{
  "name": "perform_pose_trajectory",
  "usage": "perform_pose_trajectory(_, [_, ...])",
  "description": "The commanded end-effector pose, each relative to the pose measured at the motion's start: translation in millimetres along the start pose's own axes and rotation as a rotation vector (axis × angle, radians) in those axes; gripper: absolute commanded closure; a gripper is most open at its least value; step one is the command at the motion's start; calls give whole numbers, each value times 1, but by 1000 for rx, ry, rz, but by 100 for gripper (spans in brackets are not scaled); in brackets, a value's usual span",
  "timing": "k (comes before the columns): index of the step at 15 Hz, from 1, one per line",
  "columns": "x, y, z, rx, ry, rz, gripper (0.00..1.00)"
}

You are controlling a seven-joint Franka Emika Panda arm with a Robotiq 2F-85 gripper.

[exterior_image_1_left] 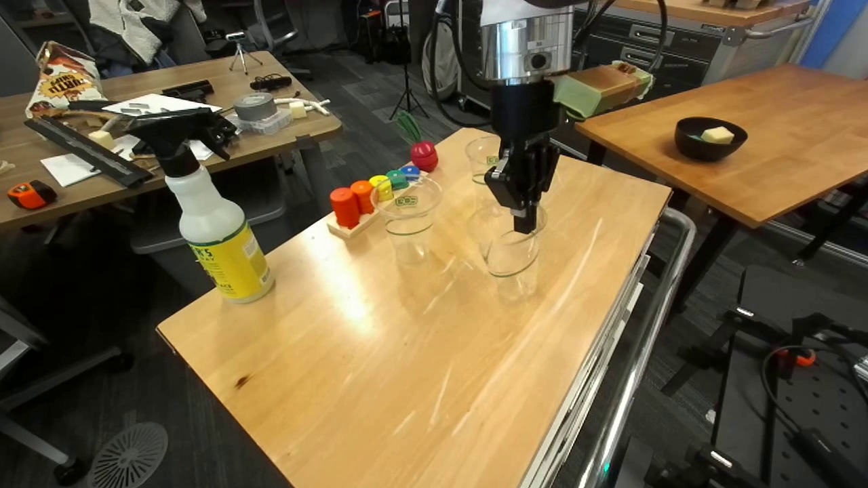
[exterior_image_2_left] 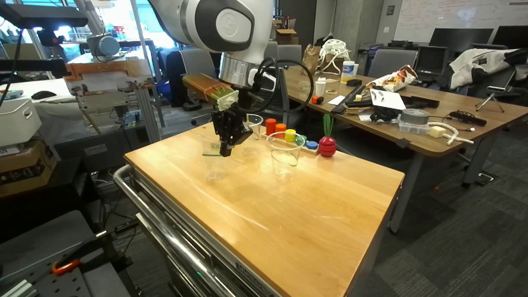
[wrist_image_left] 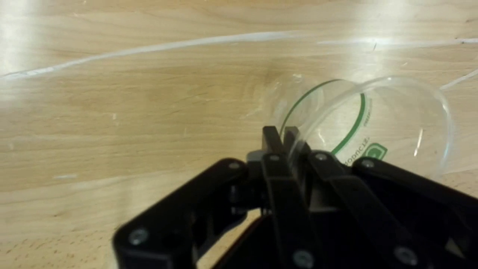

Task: Stack the three plastic cups

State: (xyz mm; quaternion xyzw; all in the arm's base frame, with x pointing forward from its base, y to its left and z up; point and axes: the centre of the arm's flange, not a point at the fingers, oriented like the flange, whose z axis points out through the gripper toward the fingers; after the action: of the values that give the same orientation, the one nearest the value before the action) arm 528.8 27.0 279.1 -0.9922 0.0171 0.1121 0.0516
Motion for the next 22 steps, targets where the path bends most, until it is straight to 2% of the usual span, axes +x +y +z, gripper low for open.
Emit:
perform_pose_trajectory(1, [8,3,-18,38,-35,51,100])
perform_pose_trajectory(4, [9,4,-31,66,-49,80,99])
perform_pose_trajectory(6, [3,2,-58,97,-26,75,99])
perform_pose_trajectory(10, [-7,14,-127,123,128,122,99])
perform_pose_trajectory(15, [-30,56,-183,178,285,273,99])
perform_pose_trajectory(18, [-22,81,-184,226,339,352,99])
perform_pose_trajectory(22, [5,111,-154,270,380,440,99])
